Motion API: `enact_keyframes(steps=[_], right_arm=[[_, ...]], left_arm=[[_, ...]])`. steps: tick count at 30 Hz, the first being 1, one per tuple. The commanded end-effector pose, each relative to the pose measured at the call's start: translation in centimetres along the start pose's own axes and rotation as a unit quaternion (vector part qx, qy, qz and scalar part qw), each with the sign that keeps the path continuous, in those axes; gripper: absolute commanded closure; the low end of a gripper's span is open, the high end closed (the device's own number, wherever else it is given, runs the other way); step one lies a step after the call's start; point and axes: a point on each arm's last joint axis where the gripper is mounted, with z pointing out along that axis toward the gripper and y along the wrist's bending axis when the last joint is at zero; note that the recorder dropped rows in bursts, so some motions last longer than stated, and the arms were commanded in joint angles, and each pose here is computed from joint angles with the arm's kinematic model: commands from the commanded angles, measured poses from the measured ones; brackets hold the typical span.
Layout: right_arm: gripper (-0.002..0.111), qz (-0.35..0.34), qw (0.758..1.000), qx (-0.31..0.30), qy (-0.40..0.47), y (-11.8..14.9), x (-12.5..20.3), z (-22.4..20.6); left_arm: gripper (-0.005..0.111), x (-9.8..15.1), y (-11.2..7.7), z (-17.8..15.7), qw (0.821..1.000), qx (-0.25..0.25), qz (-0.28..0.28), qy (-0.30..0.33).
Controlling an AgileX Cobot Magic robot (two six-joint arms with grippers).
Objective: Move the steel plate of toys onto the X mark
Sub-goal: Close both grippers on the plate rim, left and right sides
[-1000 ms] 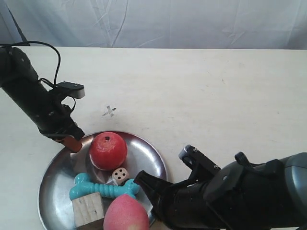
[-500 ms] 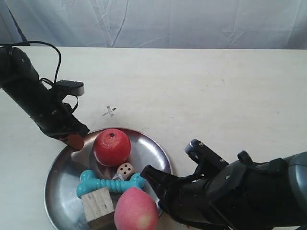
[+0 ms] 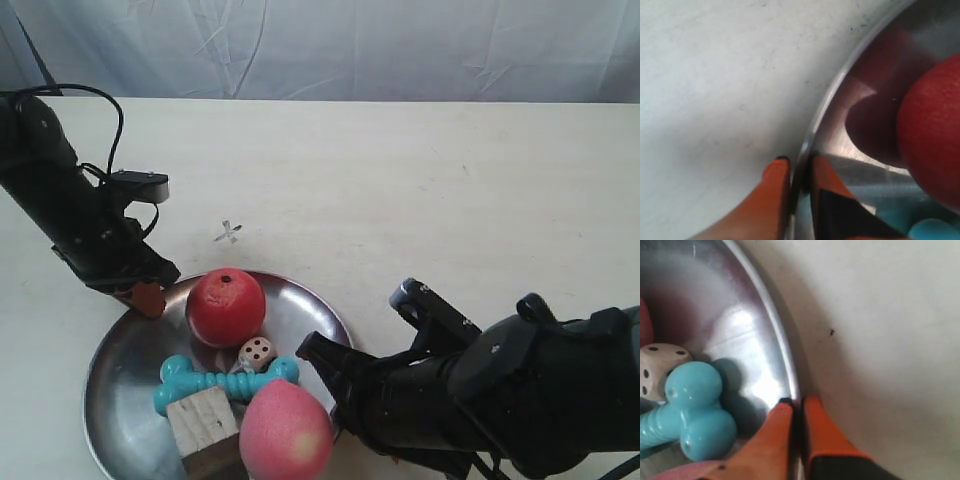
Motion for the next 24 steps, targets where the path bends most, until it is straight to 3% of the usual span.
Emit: enact_keyframes(steps=[1,24], right_arm=[[0.109,0.004,1.000,-0.024,0.003,1.2,-0.2,-0.5],[0.109,-0.020,0.998,-0.046,-0.034,2.4,-0.9,-1.3]], left_arm=[[0.107,0.3,-2.0,-0.8,0.998,0.056,-0.023,0.024],[0.107,-0.2,-2.0,-1.5,0.998,0.051,-0.017,0.027]])
